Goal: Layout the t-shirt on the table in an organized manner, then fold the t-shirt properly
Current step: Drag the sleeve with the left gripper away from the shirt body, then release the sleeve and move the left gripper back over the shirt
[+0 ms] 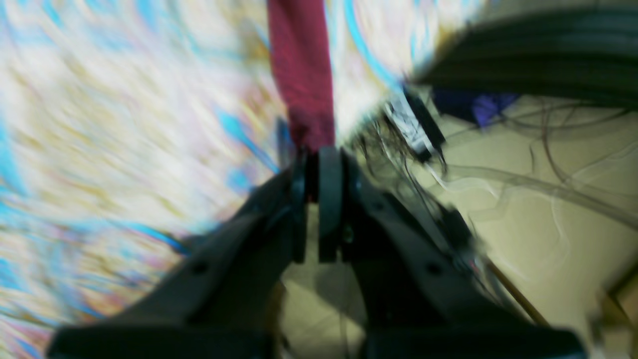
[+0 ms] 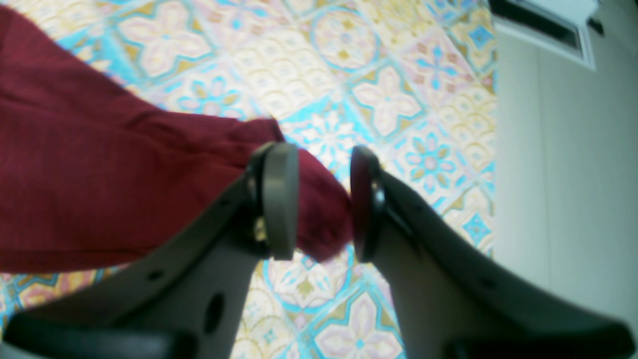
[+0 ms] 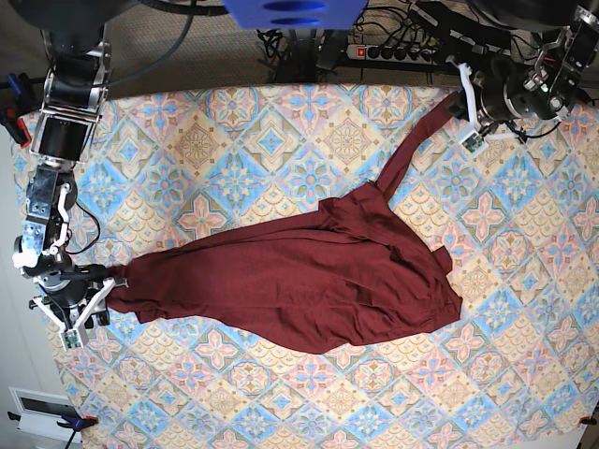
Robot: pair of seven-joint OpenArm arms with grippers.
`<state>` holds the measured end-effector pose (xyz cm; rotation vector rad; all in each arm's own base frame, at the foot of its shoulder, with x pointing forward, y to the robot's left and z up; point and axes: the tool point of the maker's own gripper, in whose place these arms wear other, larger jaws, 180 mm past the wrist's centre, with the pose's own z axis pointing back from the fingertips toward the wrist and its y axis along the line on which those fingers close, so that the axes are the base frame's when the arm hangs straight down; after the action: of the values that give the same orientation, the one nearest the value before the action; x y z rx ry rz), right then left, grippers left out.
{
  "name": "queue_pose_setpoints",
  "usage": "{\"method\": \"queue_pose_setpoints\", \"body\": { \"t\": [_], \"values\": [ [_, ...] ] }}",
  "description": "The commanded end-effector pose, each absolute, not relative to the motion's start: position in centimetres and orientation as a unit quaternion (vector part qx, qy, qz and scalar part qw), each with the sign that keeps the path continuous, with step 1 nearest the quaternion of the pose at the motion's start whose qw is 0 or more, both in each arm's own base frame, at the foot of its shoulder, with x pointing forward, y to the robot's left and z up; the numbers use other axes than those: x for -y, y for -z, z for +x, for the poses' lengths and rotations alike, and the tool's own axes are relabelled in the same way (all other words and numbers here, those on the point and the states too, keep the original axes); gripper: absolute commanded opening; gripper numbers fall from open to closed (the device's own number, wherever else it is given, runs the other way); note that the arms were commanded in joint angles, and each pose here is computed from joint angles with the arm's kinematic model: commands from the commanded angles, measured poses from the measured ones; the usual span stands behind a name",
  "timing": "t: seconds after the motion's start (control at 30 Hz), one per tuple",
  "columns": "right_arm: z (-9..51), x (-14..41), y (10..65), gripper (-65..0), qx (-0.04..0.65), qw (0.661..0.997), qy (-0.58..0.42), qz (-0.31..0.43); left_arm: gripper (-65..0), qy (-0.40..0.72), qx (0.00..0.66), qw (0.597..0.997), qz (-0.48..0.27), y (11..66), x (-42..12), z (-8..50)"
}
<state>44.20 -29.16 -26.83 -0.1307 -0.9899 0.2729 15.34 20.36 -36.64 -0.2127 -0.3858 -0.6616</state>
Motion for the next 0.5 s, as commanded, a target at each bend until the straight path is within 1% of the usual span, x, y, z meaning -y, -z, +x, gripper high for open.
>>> {"method": "queue_pose_setpoints", "body": {
  "t": [0.0,0.13,0.2,0.27,0.37,0.47],
  "values": [
    [44.6,29.5,24.6,-47.6,0.499,0.853,-0.136,-0.073,-64.9,0.329,0.192,0.920,-0.090,36.2,-20.9,15.8],
    [43.2,28.8,25.9,-47.6,0.489,0.856,-0.148,-0.073,-64.8,0.314,0.248,0.913,-0.083,35.6,-19.9,18.3],
    [42.9,28.7,26.2,-47.6,0.487,0.857,-0.150,-0.073,-64.8,0.300,0.265,0.913,-0.073,35.4,-20.1,19.1],
    [42.9,28.6,25.8,-47.6,0.491,0.854,-0.153,-0.074,-64.8,0.276,0.289,0.913,-0.078,35.1,-19.5,19.9],
    [42.9,28.3,25.5,-47.6,0.496,0.851,-0.156,-0.074,-64.8,0.228,0.344,0.907,-0.086,33.6,-18.8,22.6],
    [42.9,28.2,25.5,-47.6,0.495,0.851,-0.156,-0.073,-64.8,0.210,0.376,0.897,-0.101,32.6,-17.6,24.3]
  ]
}}
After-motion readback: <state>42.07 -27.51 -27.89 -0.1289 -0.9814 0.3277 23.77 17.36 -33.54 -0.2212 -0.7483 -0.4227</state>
